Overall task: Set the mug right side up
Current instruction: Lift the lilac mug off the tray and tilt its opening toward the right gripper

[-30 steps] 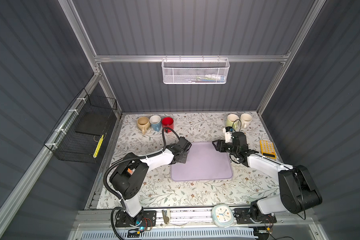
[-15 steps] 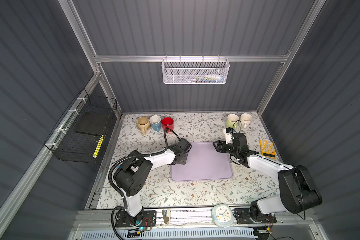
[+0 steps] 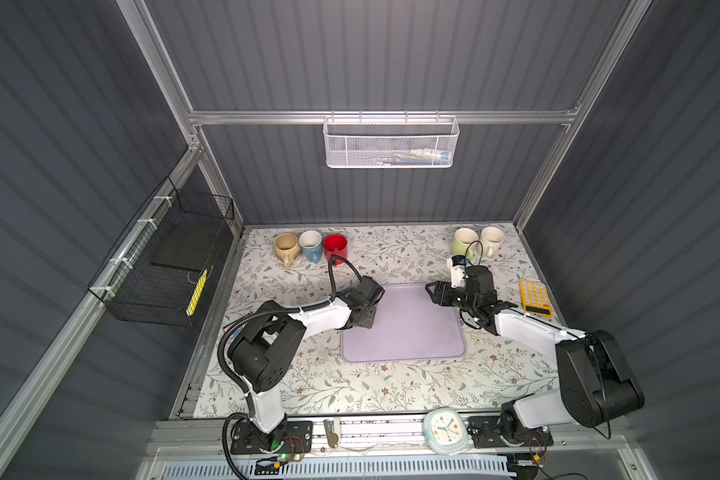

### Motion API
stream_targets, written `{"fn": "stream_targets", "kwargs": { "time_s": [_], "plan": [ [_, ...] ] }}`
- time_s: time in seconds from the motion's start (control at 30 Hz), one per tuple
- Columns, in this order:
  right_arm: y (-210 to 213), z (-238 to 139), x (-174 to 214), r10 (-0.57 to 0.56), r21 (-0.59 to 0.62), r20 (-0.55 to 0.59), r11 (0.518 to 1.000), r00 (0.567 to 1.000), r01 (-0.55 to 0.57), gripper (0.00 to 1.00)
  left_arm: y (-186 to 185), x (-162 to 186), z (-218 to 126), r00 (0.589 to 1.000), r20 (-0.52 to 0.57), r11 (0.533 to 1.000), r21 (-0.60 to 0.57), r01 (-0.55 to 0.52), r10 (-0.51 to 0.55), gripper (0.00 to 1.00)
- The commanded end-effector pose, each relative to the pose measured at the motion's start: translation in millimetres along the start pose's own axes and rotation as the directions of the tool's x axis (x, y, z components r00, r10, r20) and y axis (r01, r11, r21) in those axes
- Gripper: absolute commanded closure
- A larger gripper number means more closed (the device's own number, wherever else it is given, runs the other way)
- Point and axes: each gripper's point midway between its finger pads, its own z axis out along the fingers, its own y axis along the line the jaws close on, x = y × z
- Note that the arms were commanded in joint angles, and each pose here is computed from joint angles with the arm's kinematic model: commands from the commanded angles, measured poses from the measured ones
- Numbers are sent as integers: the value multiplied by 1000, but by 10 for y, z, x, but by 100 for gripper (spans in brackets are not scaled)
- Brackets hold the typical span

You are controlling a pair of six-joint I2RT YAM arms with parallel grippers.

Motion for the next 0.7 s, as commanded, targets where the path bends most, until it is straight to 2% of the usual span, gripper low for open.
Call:
{"fn": "stream_targets", "kwargs": {
  "time_s": [0.0,0.3,0.67],
  "plan": [
    [-21,-10,-16,3,2,15,1000,1000,-3,40,26,-66,-10,1000,18,1000,-8,-4,4,83],
    [-23,0,-8,5,0,13,1000,1000,-5,40,15,-107,-66,999,35,1000,9,-8,8,91],
    [-24,-9,-1,2,2,12,1000,1000,-2,40,-42,-194,-195,995,90,991,134,32,-45,92]
  ]
}}
